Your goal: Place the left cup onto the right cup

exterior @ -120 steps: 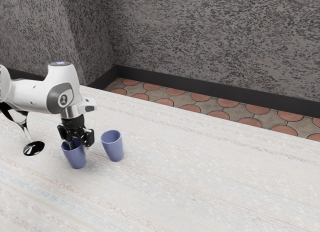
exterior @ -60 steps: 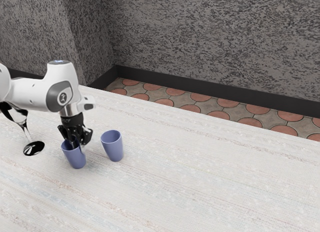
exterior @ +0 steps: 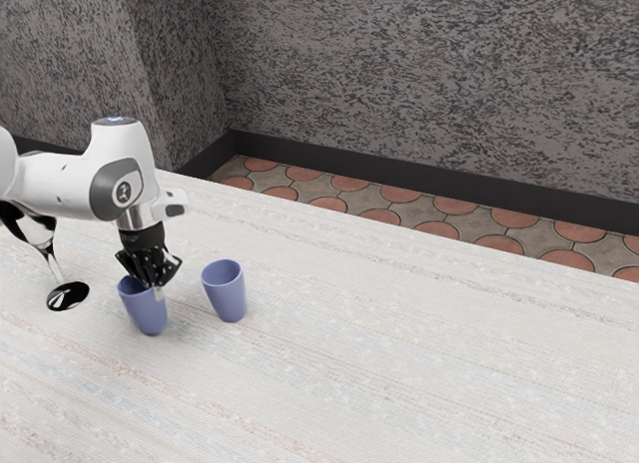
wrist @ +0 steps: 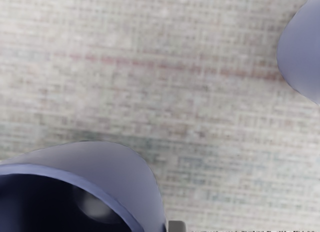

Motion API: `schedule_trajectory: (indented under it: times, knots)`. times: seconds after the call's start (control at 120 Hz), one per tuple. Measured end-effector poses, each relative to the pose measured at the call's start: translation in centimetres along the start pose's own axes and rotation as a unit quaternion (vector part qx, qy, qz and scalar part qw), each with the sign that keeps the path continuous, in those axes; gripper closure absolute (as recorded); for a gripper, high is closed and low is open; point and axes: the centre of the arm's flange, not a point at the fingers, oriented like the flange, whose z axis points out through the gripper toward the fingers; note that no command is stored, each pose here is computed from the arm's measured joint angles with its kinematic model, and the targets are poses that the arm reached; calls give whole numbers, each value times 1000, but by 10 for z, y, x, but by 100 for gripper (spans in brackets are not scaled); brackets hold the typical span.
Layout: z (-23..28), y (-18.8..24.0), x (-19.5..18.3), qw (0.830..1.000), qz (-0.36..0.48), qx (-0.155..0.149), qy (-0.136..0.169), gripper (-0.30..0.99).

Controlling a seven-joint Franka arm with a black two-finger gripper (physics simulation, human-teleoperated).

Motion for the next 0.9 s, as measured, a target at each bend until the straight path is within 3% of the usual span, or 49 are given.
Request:
schedule_trajectory:
  times: [0.475,0.9]
  knots:
    - [-54,19,12,1000,19,6,-5,77]
    - [-109,56,25,998,58,37,-5,78]
